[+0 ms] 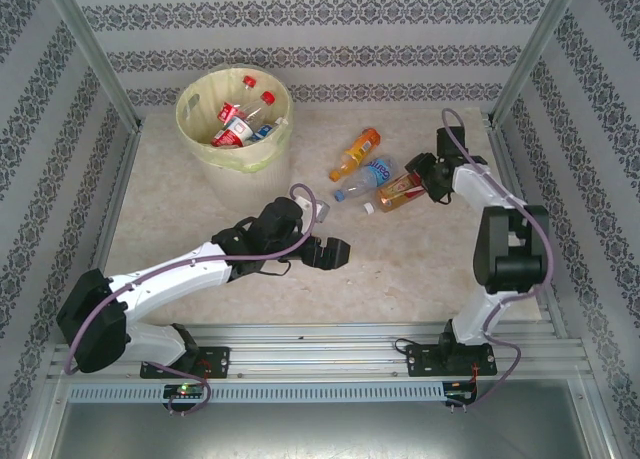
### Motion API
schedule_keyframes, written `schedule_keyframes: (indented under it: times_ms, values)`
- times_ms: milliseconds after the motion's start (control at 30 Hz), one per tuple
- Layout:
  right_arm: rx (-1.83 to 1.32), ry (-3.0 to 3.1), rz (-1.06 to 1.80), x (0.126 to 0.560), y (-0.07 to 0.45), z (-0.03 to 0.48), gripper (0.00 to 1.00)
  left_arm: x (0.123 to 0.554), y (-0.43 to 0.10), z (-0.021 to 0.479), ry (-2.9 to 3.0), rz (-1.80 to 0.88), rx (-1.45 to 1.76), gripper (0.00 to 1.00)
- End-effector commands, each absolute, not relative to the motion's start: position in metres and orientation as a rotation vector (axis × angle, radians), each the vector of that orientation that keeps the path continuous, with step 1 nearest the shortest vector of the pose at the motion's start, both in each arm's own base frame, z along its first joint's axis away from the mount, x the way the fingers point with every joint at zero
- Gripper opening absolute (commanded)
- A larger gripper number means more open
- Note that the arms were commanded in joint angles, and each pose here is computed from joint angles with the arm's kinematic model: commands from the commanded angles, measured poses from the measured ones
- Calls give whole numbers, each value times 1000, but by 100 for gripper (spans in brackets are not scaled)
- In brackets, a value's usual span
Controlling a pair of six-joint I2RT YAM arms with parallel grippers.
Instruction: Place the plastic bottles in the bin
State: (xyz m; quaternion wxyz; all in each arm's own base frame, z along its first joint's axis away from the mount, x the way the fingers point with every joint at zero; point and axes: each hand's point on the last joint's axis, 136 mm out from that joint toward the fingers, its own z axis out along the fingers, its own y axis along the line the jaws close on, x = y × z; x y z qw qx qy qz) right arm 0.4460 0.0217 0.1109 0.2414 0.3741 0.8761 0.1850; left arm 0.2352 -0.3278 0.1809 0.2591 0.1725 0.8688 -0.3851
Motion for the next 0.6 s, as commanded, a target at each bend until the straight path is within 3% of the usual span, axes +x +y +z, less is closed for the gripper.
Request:
schedule_keyframes:
  times_ms: [0, 300, 567]
  values:
    - [840, 2361, 559, 435, 37, 146, 60, 244, -343, 204, 2282, -1125, 476, 100]
    - [475, 2360, 747, 379, 100, 196, 57, 259, -355, 226, 2220, -1323, 415, 100]
    - [238, 2397, 882, 327, 156, 227, 58, 272, -351, 231, 2169, -1327, 434, 100]
